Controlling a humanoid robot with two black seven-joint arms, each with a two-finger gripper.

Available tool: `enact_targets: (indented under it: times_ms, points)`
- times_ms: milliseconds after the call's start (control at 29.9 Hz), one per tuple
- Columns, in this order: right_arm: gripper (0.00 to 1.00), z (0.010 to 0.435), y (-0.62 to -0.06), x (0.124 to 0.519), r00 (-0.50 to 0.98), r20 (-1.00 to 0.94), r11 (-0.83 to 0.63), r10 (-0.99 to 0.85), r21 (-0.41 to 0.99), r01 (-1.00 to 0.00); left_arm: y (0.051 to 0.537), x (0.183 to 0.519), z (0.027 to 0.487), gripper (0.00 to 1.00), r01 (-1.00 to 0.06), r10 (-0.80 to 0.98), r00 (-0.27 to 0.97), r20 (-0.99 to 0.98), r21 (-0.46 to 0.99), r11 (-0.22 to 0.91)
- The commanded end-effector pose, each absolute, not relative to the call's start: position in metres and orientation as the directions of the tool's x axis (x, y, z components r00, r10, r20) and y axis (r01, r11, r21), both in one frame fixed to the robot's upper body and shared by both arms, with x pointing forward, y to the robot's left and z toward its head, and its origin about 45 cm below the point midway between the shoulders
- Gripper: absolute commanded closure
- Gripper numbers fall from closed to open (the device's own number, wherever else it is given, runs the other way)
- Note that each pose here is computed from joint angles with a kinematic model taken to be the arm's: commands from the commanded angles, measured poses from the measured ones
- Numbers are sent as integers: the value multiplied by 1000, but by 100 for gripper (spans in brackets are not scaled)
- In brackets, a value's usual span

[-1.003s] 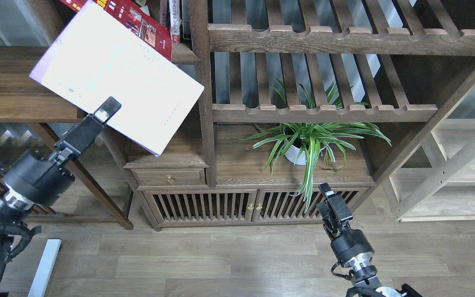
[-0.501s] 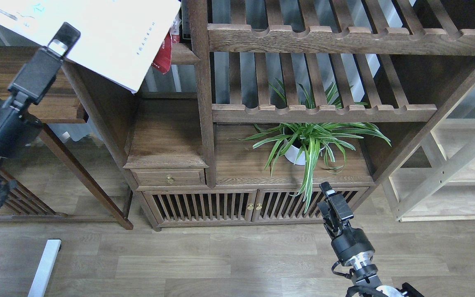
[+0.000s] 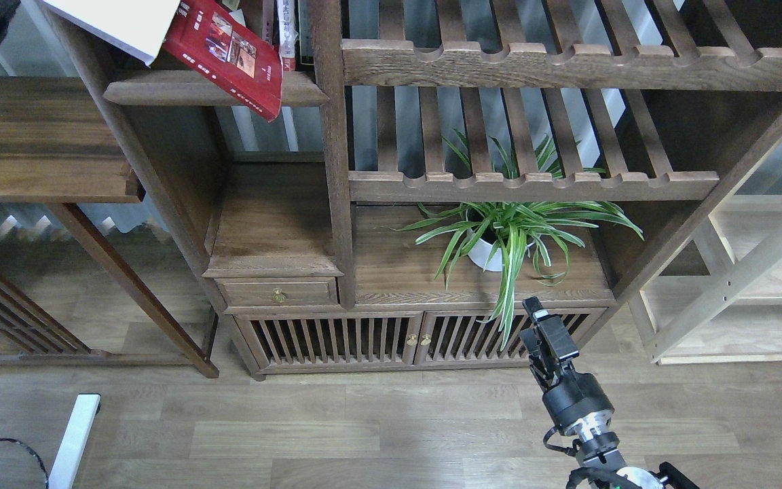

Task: Organize books on shelf
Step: 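Push the white book onto the top shelf with the left gripper, then withdraw the left gripper from the top shelf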

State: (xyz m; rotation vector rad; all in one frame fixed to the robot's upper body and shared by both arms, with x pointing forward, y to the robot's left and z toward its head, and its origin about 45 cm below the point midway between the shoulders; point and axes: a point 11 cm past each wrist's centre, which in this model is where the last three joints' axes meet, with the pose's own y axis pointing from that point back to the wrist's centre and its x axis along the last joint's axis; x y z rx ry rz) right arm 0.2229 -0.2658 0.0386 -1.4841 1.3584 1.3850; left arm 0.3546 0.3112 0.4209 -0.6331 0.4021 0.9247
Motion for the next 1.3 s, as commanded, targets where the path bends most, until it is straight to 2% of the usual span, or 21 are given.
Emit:
enact_targets:
  times_ms: [0,301,501,702,1270]
  points:
    - [0,38,-266,222,-114,-966,-220,-233,167,-961,307,362,424,98,-855,605,512,-609,-300,423]
    - [0,38,-266,222,-115,-966,-221,-232,167,-961,275,378,440,99,-873,602,466,-648,-228,431]
    - [0,38,-262,223,-114,-968,-223,-223,164,-961,262,390,454,98,-913,639,377,-671,-155,377]
    - [0,39,-259,225,-110,-970,-224,-216,159,-962,249,398,453,98,-921,664,347,-662,-109,373]
    - [0,44,-256,232,-91,-972,-234,-215,142,-962,239,419,460,98,-958,735,243,-634,-37,284]
